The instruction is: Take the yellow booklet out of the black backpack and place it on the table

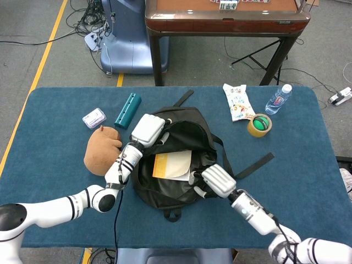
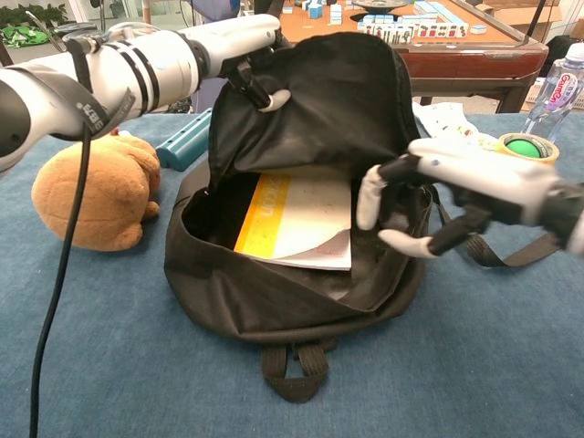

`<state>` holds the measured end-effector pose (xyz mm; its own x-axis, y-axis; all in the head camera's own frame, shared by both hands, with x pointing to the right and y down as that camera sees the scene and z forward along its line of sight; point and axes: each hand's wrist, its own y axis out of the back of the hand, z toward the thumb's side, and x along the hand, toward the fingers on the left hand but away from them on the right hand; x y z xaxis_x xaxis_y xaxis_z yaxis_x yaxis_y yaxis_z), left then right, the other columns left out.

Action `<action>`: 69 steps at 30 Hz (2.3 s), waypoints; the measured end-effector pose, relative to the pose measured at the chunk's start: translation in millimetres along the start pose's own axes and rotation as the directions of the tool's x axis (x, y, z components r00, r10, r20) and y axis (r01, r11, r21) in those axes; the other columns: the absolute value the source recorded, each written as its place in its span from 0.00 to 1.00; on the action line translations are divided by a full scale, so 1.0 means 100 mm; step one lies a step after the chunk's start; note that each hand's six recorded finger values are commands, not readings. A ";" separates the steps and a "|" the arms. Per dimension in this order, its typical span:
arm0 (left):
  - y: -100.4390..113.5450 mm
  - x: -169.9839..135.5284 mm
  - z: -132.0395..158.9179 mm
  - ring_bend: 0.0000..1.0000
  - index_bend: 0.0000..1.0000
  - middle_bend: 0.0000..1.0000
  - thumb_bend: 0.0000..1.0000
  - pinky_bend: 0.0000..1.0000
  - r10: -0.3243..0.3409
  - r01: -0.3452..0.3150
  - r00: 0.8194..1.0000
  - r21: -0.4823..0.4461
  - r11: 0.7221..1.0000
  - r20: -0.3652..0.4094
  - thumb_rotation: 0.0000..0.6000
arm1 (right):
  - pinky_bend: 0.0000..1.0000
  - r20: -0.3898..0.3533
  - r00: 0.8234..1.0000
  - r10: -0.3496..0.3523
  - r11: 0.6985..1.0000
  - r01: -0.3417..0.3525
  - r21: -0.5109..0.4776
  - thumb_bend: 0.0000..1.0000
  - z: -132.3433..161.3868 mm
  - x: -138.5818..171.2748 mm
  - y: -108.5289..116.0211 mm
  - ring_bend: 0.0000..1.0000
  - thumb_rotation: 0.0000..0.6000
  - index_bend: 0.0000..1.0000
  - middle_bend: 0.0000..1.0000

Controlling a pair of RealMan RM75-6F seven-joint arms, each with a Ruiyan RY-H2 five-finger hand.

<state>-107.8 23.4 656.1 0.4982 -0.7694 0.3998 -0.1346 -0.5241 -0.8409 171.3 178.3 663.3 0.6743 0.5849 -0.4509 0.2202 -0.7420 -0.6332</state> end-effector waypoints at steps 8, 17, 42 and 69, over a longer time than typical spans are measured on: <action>0.06 0.00 -0.07 0.73 0.76 0.81 0.54 0.56 0.013 -0.013 1.000 -0.005 1.000 -0.005 1.00 | 0.46 -0.004 1.000 -0.006 0.999 0.006 0.043 0.28 0.00 -0.43 -0.26 0.37 1.00 0.46 0.41; -0.01 -0.02 -0.14 0.72 0.76 0.81 0.53 0.56 -0.001 0.001 1.000 -0.006 1.000 -0.015 1.00 | 0.42 0.016 1.000 0.002 0.996 -0.004 0.094 0.08 -0.03 -0.71 -0.50 0.36 1.00 0.46 0.40; -0.09 0.00 -0.47 0.72 0.76 0.80 0.52 0.56 -0.010 0.009 0.993 -0.012 1.000 -0.115 1.00 | 0.31 0.051 0.998 -0.044 0.974 0.031 0.223 0.01 -0.22 -0.90 -0.60 0.21 1.00 0.35 0.27; -0.02 -0.05 -0.77 0.71 0.75 0.80 0.52 0.56 -0.033 0.039 0.975 0.020 0.999 -0.220 1.00 | 0.58 -0.058 0.983 -0.176 0.932 0.186 0.311 0.65 -0.16 -1.07 -0.55 0.56 1.00 0.67 0.60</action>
<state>-176.1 0.0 683.9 0.3019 -0.8130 0.4979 -0.0983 -0.5460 -0.8320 98.0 151.5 756.8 0.6646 0.6866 -0.2948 0.1110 -0.4809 -0.8697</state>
